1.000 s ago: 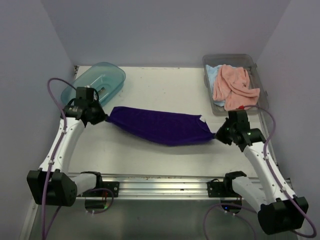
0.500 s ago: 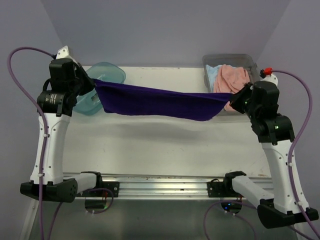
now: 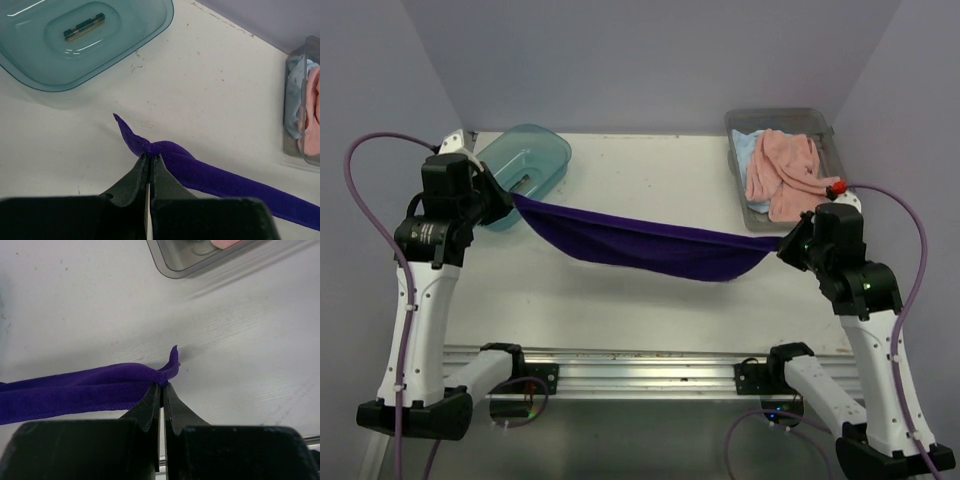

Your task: Roll the towels

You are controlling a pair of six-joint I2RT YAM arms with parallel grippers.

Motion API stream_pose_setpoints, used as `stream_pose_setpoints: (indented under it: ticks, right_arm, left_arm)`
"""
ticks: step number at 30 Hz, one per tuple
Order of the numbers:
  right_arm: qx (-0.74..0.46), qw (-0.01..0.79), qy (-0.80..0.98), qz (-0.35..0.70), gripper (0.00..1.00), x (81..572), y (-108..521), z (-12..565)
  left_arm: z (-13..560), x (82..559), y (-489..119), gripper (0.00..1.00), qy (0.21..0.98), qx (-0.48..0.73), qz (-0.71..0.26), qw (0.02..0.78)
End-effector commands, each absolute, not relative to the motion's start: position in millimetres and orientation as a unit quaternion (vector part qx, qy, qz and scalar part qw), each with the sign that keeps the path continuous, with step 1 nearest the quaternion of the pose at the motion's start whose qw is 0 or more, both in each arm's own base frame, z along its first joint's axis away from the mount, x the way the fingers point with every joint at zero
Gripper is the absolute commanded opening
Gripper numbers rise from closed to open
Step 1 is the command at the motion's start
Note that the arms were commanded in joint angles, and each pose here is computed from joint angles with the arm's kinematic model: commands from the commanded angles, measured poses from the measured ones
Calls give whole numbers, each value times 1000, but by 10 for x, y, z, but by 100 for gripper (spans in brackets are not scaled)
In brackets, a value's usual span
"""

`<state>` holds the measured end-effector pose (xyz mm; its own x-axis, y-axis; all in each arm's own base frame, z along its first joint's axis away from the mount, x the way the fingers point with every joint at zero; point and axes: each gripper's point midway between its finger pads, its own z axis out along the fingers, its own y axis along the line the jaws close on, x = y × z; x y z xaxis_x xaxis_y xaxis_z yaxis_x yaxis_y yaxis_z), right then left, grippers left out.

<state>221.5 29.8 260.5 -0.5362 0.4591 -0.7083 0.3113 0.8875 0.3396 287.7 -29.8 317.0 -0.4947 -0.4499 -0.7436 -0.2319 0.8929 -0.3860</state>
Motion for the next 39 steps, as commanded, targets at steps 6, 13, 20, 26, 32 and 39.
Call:
stream_pose_setpoints:
  ticks: [6,13,20,26,32,39]
  right_arm:
    - [190,506,834,108,0,1715,209,3356]
    - [179,524,827,99,0,1174,86,3646]
    - [193,474,850,125,0,971,183,3422]
    - [208,418,879,98,0,1535,248,2821]
    - [207,363,907,47,0,2535,317,2124]
    - [199,323,925,-12,0,3525,333,1514]
  left_arm:
    - [3916,2278,-224,0,801,-178,-128,557]
    - [4119,1852,-211,0,772,-185,-144,591]
    - [3976,1682,-118,0,782,-208,-123,575]
    - [3087,2139,-127,0,850,-225,-86,469]
    - [2114,2898,-109,0,888,-237,-46,392]
    - [1412,3521,-92,0,917,-251,-7,308]
